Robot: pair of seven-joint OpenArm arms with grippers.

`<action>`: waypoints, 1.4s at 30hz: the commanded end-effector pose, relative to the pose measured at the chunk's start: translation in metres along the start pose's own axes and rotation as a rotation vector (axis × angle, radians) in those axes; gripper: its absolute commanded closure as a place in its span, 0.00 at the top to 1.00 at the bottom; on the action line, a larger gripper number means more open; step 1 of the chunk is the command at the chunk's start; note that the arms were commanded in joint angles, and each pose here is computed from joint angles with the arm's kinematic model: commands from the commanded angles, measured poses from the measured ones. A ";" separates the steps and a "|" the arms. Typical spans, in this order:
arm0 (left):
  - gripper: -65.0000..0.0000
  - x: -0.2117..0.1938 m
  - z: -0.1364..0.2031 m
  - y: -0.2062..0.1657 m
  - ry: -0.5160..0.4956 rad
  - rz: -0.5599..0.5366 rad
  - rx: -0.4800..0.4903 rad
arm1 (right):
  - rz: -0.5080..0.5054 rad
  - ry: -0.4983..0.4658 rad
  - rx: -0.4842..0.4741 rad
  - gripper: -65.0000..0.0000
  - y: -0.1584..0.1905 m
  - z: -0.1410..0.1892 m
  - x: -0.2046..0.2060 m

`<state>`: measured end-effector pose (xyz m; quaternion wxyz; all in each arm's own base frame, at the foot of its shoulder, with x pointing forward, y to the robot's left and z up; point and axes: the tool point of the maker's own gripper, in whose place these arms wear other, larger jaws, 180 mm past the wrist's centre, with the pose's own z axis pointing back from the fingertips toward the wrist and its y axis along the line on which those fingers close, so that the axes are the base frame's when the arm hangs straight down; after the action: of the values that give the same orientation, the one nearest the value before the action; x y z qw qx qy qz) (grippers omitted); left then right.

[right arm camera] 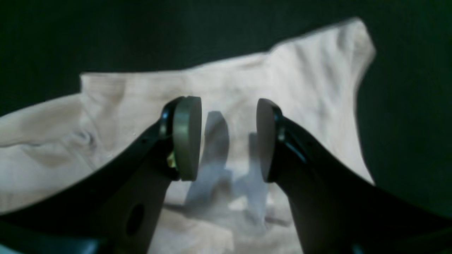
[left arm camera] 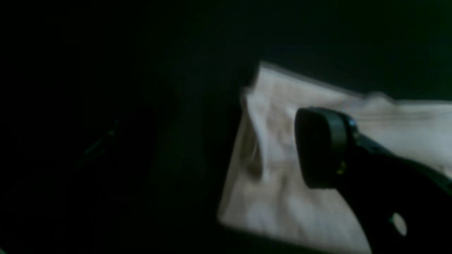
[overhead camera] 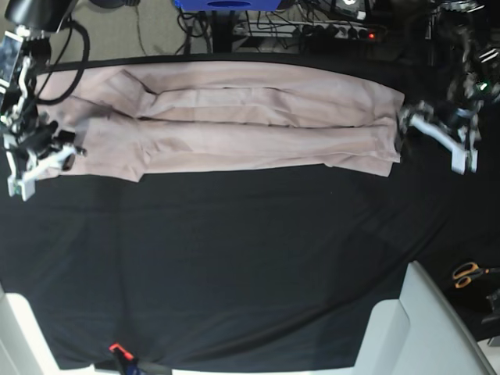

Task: Fold the T-shirt properly
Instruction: 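Grasp the folded shirt end with the left gripper and drag it toward the right gripper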

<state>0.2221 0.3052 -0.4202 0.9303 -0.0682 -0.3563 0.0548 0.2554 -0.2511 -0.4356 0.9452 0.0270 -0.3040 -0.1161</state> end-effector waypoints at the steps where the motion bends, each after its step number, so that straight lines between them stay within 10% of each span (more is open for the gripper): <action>1: 0.93 0.013 0.004 0.009 -0.033 -0.016 -0.036 | 0.011 -0.059 0.009 0.36 0.004 0.007 0.015; 22: 0.89 -0.042 -0.058 -0.053 0.123 -0.026 -0.272 | 0.014 -0.114 0.014 0.36 0.011 0.019 0.003; 29: 0.04 -0.047 -0.061 -0.046 0.110 0.018 -0.260 | 0.017 -0.113 0.010 0.36 0.009 0.019 0.002; 42: 0.00 0.024 -0.030 -0.048 -0.095 -0.062 -0.092 | 0.015 -0.108 0.012 0.36 0.010 0.018 0.001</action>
<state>0.2530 0.2521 -0.4316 0.9189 -0.1029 -0.3804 0.0149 0.2404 -0.2368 -0.4284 0.9345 0.0284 -0.3362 -0.1133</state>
